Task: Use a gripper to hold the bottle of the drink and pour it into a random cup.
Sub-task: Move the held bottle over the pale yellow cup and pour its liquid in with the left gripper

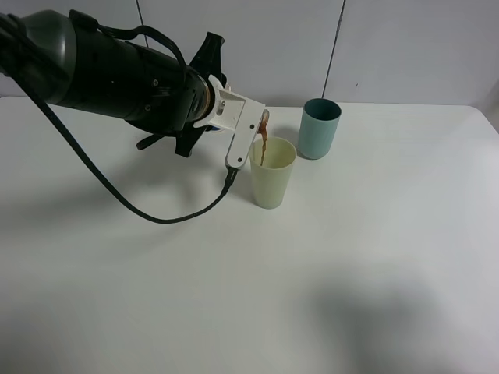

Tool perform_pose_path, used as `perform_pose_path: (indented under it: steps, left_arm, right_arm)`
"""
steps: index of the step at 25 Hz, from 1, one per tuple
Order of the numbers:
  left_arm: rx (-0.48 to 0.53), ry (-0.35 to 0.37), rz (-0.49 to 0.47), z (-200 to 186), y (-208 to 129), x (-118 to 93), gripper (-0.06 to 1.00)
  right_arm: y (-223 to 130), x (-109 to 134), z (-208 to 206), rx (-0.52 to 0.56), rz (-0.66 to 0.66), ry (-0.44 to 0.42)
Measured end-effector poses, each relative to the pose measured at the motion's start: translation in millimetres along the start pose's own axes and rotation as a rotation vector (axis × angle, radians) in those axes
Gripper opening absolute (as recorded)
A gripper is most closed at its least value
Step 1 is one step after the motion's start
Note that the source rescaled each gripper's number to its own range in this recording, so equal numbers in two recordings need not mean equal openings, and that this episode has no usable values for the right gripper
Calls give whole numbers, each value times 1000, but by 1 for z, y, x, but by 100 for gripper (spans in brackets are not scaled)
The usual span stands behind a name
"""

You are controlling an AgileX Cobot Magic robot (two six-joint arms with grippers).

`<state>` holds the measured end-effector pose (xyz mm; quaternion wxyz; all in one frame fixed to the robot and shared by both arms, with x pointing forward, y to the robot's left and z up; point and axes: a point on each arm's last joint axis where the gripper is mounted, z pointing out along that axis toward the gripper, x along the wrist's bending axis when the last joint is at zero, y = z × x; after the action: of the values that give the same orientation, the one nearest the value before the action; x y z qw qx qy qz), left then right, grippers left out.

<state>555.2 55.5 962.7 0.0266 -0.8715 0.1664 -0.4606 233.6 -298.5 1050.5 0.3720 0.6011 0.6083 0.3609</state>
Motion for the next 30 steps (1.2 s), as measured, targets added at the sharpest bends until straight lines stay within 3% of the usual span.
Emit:
perform_pose_path:
  steps: [30]
  left_arm:
    - [-13,38,74,0,1,3,1]
  right_arm:
    - [0,0,0,0,0,0]
